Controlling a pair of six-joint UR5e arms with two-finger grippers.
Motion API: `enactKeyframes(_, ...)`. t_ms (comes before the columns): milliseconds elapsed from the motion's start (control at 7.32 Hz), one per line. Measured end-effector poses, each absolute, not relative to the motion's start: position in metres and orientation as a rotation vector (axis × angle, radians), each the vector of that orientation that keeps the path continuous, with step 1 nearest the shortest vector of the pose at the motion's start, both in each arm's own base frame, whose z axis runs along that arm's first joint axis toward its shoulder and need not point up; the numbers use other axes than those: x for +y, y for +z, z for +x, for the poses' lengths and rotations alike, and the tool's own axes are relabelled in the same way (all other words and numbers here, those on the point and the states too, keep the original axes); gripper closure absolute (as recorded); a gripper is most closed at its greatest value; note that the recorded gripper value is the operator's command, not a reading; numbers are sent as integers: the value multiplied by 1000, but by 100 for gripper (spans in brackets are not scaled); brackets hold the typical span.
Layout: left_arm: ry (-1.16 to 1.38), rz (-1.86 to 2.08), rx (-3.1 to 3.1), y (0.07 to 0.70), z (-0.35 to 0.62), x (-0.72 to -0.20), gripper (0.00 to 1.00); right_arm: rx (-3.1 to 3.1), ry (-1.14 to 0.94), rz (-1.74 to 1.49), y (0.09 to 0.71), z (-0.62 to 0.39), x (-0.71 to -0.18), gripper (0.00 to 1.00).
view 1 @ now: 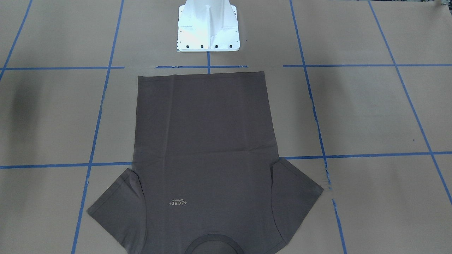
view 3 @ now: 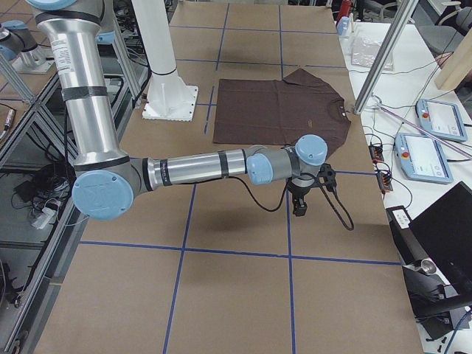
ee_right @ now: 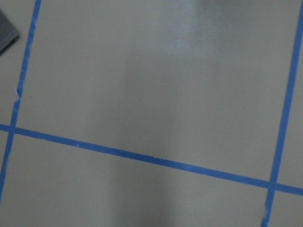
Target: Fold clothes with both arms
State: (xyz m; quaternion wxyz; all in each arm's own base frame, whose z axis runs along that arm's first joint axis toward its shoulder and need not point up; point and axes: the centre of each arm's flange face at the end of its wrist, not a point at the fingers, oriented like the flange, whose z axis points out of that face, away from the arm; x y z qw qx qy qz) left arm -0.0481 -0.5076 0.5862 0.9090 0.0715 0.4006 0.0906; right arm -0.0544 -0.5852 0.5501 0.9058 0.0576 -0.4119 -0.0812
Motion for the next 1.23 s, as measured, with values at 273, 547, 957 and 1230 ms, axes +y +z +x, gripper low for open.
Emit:
enactKeyframes(273, 183, 142, 827, 588, -48, -507, 0, -860, -243, 157, 530, -102, -633, 0)
enactKeyframes(547, 181, 140, 824, 589, -48, -505, 0, -869, -311, 160, 506, -171, -681, 0)
enactKeyframes(957, 174, 130, 818, 596, -48, -504, 0, -865, -221, 210, 479, -239, -700, 1)
enactKeyframes(1230, 174, 131, 817, 596, -48, -504, 0, -821, 70, 256, 467, -309, -691, 0)
